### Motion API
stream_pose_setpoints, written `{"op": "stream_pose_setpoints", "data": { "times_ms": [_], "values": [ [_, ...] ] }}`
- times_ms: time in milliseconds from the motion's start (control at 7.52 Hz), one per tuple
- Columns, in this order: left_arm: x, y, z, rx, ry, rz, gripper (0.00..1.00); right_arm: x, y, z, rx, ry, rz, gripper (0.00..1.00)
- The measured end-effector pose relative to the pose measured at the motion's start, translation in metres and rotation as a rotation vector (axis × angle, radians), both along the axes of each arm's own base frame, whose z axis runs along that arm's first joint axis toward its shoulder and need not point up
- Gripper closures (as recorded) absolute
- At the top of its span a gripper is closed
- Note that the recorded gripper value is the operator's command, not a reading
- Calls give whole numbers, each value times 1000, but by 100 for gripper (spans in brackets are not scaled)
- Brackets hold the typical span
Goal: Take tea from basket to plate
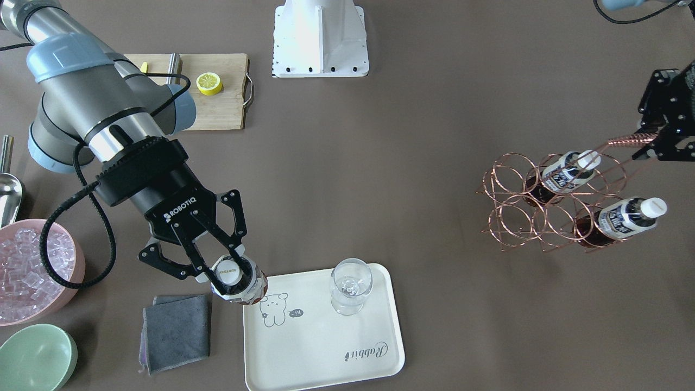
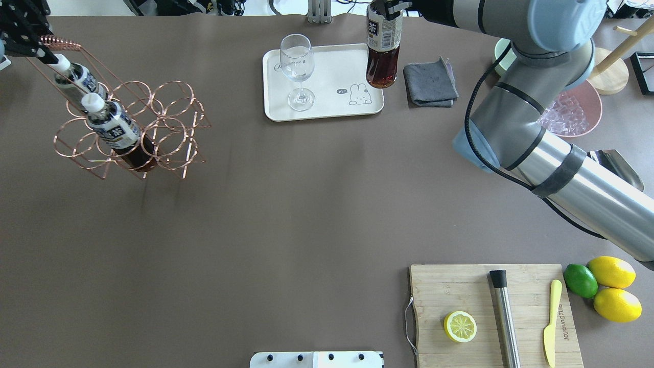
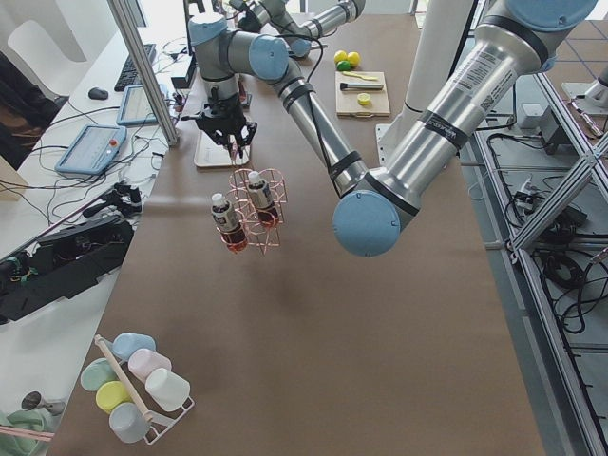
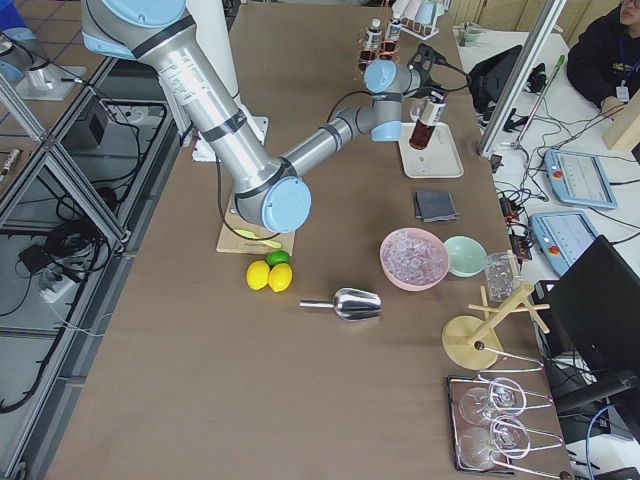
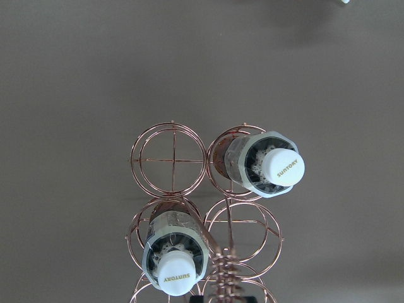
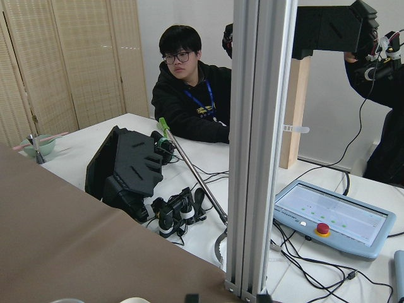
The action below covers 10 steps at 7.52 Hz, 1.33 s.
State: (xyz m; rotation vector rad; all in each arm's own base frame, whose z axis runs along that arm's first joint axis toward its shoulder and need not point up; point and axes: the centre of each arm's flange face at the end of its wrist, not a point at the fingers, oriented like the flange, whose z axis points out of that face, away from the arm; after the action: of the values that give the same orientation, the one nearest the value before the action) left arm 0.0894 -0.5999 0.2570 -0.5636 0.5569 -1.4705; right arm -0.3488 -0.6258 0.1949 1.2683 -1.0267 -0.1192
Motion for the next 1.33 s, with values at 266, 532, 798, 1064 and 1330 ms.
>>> {"op": "stream_pose_setpoints", "data": {
  "times_ms": [266,532,798,1064,1330],
  "values": [
    [-37,-37,67,-15,-21,53,100,-23,-21,30,13,-24,58,100],
    [-88,-73,128,-21,-23,26,100,-55,-9,48,37,-70,110,100],
    [-100,-96,161,-22,-23,16,100,-82,13,63,56,-115,153,100],
    [-104,-110,182,-17,-23,12,59,-100,29,76,59,-138,185,100],
    [-112,-116,196,11,-25,31,2,-107,30,86,49,-127,202,100]
  ]
}}
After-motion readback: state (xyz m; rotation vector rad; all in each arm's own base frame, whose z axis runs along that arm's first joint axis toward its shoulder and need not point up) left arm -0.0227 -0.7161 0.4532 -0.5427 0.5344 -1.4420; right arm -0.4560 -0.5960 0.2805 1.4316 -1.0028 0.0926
